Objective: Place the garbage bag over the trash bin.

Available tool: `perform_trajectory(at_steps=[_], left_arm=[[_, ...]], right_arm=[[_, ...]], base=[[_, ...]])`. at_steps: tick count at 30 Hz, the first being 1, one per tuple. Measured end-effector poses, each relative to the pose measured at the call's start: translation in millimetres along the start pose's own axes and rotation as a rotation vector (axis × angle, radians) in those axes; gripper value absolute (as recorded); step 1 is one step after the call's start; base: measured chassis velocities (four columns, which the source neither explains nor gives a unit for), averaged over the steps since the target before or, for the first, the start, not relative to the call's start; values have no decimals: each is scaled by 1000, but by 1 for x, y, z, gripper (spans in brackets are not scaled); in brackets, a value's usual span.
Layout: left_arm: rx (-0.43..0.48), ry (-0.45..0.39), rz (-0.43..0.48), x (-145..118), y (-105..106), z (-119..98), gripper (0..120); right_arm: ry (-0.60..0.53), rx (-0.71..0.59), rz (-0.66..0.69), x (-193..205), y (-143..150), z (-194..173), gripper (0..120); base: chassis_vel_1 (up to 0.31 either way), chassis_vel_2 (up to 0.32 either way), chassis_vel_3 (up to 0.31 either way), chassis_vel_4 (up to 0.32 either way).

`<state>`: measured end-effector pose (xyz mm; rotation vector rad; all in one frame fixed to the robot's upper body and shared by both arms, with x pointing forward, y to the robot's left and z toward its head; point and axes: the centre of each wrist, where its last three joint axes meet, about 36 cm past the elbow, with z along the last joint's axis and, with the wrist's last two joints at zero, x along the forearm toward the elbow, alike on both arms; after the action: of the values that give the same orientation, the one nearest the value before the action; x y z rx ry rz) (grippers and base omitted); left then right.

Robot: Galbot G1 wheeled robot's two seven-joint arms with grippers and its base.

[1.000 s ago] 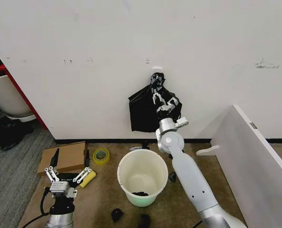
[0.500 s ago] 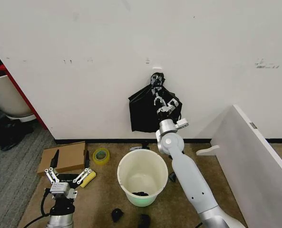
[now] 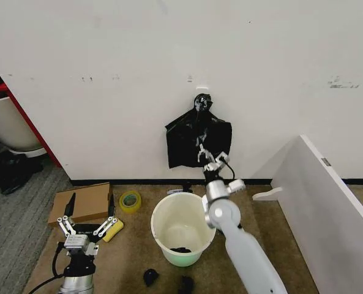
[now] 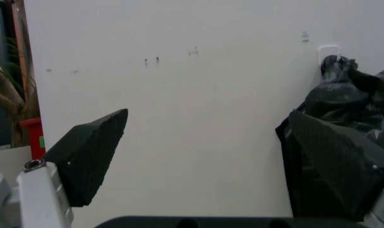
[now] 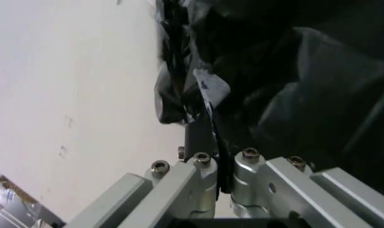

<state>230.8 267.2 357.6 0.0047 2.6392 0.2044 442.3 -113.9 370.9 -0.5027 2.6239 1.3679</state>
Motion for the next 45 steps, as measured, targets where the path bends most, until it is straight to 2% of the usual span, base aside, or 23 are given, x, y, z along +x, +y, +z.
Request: perform_trajectory(at_steps=[10,16,23,34,41,45], left_arm=[[8,-7,-5,-2,1,-1,100],[14,-17,-8,-4,1,-3,100],[19,-23,-15,-7,1,-3,100],[26,-29,-28,-12,0,-3,100],[29,-24,-32,-14,-1,-3,100],[28,-22,-33,-13,-2,-4,100]], right_arm=[[55,60,16,51,-1,10,0],[130,148,26,90,-12,24,0],[180,218,12,117,-20,30,0],[217,337,-39,141,-39,26,0],[239,389,-57,152,-43,26,0],[256,464,-69,157,-44,26,0]], base=[[0,0,0,0],[0,0,0,0],[0,0,0,0],[0,0,0,0],[0,0,0,0],[0,0,0,0]])
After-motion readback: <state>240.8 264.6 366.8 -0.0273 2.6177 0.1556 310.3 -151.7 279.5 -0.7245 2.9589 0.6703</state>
